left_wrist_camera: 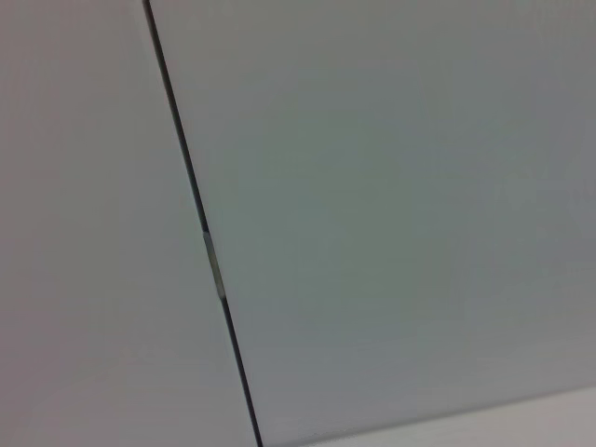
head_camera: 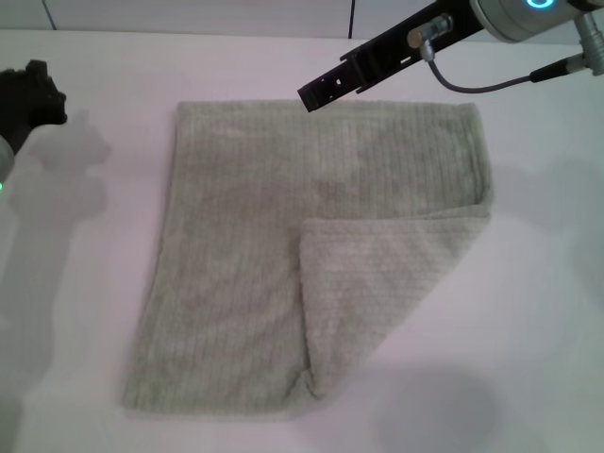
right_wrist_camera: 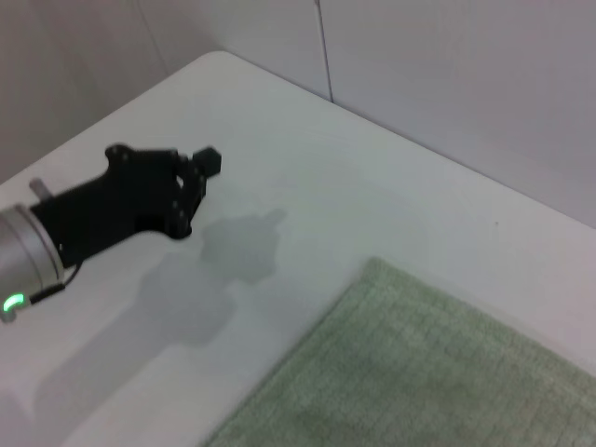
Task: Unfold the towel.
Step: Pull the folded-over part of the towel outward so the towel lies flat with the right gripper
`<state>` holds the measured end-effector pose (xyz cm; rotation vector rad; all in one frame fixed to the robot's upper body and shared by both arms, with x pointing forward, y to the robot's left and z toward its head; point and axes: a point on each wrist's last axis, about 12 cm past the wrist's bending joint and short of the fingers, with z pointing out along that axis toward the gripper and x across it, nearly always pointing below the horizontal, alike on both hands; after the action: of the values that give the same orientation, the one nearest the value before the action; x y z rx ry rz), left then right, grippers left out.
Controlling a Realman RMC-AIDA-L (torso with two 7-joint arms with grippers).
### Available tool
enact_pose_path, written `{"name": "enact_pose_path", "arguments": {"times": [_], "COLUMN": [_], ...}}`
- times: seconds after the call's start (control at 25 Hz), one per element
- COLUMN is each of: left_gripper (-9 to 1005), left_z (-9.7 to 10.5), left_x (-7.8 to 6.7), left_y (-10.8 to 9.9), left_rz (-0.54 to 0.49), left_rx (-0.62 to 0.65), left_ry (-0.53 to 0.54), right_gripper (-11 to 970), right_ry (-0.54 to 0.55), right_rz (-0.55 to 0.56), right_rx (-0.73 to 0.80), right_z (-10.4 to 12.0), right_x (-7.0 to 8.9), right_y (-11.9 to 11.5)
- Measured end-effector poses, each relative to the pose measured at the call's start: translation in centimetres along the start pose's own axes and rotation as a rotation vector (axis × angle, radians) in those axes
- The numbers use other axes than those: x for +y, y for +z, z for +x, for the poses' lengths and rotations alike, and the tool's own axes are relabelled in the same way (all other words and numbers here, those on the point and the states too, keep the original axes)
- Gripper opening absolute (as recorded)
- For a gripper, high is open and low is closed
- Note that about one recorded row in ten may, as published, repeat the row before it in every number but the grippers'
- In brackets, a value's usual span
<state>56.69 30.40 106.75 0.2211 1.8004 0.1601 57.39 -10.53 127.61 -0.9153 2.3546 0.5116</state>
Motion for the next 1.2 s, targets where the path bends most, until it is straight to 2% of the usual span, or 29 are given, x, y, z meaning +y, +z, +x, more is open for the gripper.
{"name": "enact_pose_path", "arguments": {"times": [0.12, 0.16, 0.28, 0.4, 0.52, 0.56, 0.72, 0.88, 0.96, 1.2], "left_gripper": [-2, -2, -2, -2, -2, -2, -2, -2, -2, -2], "left_z": [-1.0, -2.8, -4.7, -6.8, -7.6, -9.2, -9.6, -9.1, -9.0, -9.0], "left_x": [0.2, 0.0, -0.6, -1.6, -1.9, -2.7, -3.2, -3.8, -4.1, -4.7], "left_y": [0.3, 0.7, 0.6, -0.1, -0.5, -1.5, -1.7, -1.2, -1.1, -1.1], "left_rz": [0.009, 0.045, 0.1, 0.162, 0.181, 0.227, 0.264, 0.293, 0.298, 0.307], "left_rx": [0.028, 0.129, 0.221, 0.292, 0.305, 0.337, 0.389, 0.458, 0.47, 0.477], "left_ry": [-0.003, 0.02, 0.077, 0.135, 0.147, 0.155, 0.165, 0.18, 0.182, 0.153], "right_gripper": [830, 830, 830, 830, 830, 830, 830, 830, 830, 831], "right_ry": [-0.003, -0.004, -0.007, -0.014, -0.017, -0.017, -0.024, -0.047, -0.064, -0.061], "right_rz": [-0.003, -0.004, -0.005, -0.007, -0.007, 0.001, 0.025, 0.039, 0.04, 0.047], "right_rx": [0.0, -0.004, -0.008, -0.006, 0.001, 0.013, 0.034, 0.074, 0.091, 0.099], "right_z": [0.0, 0.0, -0.2, -0.4, -0.4, -0.4, -0.2, 0.3, 0.5, 0.8], "right_x": [0.0, 0.1, 0.1, 0.4, 0.8, 1.0, 1.0, 1.5, 2.0, 1.8], "right_y": [0.0, -0.1, -0.1, -0.1, 0.0, 0.1, 0.4, 1.3, 1.8, 2.5]}}
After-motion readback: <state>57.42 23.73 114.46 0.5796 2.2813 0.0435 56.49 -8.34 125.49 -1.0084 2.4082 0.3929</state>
